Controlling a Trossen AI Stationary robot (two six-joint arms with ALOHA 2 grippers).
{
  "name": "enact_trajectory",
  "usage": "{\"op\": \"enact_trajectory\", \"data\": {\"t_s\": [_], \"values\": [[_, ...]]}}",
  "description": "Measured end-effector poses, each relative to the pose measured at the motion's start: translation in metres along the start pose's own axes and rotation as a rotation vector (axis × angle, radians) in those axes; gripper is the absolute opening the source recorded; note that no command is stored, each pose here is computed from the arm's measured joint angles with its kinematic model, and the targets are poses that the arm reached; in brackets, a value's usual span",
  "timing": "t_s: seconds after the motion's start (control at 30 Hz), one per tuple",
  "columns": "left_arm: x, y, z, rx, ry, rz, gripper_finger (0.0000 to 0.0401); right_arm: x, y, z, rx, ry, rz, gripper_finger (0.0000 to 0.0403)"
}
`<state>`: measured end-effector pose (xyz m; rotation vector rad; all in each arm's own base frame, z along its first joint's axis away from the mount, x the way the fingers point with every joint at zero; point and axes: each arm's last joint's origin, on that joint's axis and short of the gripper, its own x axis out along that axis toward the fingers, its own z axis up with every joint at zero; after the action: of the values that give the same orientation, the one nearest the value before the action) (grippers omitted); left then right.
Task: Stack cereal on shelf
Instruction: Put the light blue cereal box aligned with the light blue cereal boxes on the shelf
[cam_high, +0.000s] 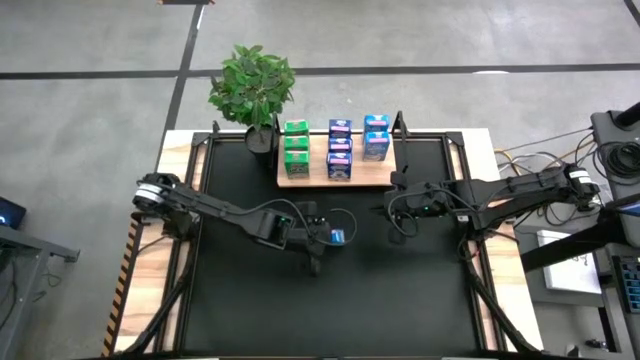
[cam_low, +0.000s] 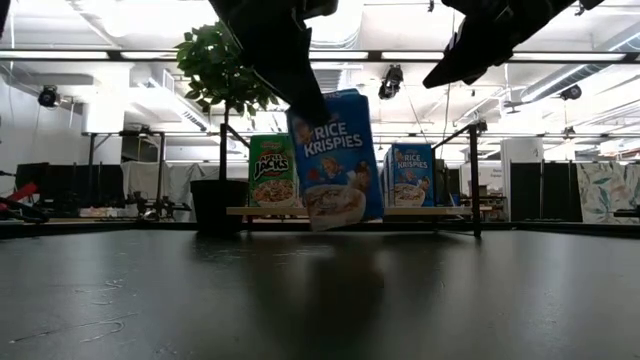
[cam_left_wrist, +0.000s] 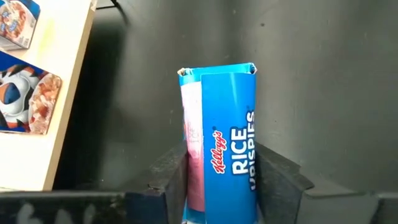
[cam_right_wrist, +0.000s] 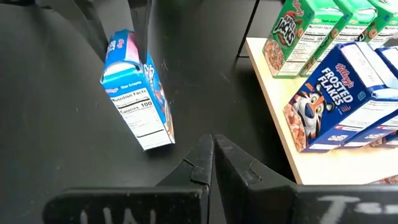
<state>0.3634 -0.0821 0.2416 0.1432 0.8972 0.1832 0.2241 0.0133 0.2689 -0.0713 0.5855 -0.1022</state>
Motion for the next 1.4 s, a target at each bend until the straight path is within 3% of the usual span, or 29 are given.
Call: {"op": "enact_trajectory", "data": {"t_s": [0.23,0.6,0.9,1.17,1.4], "values": [[0.001,0.002,0.000,0.004,0.002,0.005,0.0168,0.000,0.000,0.000,0.000,0.000,0.000,0.0009],[0.000,0.004,0.000,0.050,0.006,0.009,0.0171,0.000,0.000,0.000,0.021,-0.001,0.000,0.0009],[-0.036,0.013,0.000,0.145,-0.080,0.003,0.0171,0.009,0.002,0.005,0.033,-0.044,0.003,0.0009],[-0.061,0.022,-0.035,0.107,-0.250,-0.021,0.0171,0.037,0.007,0.004,0.015,-0.040,0.003,0.0009],[-0.065,0.031,-0.073,0.070,-0.393,-0.027,0.0171,0.066,0.012,0.005,0.016,-0.088,0.003,0.0009]]}}
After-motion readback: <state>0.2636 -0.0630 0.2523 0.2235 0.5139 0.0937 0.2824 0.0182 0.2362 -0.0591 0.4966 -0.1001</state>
